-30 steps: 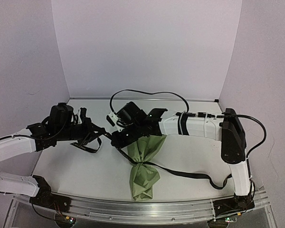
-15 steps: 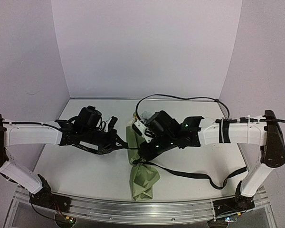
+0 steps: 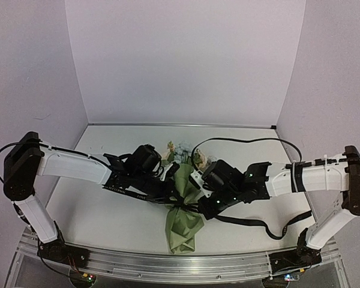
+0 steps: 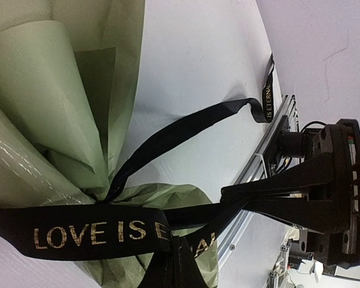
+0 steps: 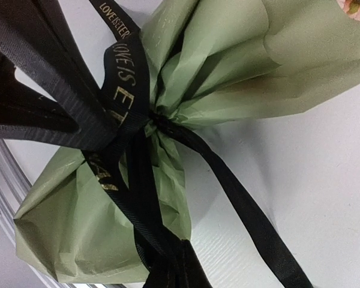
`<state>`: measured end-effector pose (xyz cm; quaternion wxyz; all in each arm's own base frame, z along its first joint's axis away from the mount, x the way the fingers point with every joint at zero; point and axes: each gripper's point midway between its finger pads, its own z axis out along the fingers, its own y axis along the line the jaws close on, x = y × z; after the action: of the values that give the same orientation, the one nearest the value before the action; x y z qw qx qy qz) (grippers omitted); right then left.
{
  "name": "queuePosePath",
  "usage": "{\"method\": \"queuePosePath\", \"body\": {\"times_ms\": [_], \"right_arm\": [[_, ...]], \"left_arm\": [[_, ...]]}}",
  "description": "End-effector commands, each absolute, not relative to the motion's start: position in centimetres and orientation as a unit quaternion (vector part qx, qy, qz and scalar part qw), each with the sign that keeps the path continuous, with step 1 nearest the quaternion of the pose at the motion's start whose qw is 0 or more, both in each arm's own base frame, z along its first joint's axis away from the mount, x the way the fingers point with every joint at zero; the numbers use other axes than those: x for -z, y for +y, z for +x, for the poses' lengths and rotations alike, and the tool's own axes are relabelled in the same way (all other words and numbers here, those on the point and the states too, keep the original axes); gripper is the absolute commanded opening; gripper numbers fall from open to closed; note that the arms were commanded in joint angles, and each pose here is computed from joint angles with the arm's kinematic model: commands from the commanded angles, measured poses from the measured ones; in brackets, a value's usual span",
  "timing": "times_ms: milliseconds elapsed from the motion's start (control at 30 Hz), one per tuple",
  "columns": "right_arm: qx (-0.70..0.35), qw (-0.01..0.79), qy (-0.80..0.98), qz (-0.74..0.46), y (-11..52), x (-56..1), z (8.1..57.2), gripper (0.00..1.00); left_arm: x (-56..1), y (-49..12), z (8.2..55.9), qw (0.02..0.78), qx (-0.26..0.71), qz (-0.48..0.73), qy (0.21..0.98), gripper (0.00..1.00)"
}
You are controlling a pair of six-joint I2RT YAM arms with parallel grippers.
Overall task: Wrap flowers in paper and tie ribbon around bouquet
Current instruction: Cross the half-tied ribbon over the folded bouquet.
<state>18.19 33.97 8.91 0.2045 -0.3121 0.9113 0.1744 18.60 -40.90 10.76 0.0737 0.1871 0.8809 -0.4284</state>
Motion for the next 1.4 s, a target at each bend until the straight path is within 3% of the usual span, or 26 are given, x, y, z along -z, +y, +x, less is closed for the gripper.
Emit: {"method": "queuePosePath", "body": {"times_ms": [0,67,233,433,600,1000,1100,1367], "right_arm": [[-0.148,0.198,0.923,-0.294,31.4,-9.0,17.6,0.09],[-0.142,0.192,0.926,-0.291,30.8,-8.7,17.3,0.15],[-0.119,0.189,0.932,-0.284,28.7,-8.8,16.9,0.43],[0.012,0.212,0.939,-0.27,21.8,-9.6,17.6,0.67],[0.095,0.211,0.953,-0.193,14.6,-8.5,17.5,0.74],[0.136,0.168,0.972,-0.096,7.2,-3.5,15.1,0.8],[0.136,0.149,0.976,-0.089,7.2,-2.7,14.7,0.76],[0.143,0.128,0.978,-0.082,7.3,-1.0,14.6,0.48]], "left_arm": [[-10.5,-41.1,18.6,0.075,0.407,0.212,0.885,0.0],[-10.2,-41.4,18.3,0.072,0.402,0.221,0.886,0.0],[-9.5,-42.1,18.0,0.066,0.392,0.237,0.886,0.0],[-10.3,-43.1,19.1,0.085,0.392,0.236,0.885,0.0],[-11.0,-44.3,19.9,0.09,0.404,0.231,0.88,0.0],[-10.0,-47.0,20.6,0.072,0.42,0.234,0.874,0.0],[-8.9,-46.9,20.4,0.062,0.415,0.234,0.877,0.0],[-8.9,-46.1,19.8,0.06,0.416,0.235,0.876,0.0]]}}
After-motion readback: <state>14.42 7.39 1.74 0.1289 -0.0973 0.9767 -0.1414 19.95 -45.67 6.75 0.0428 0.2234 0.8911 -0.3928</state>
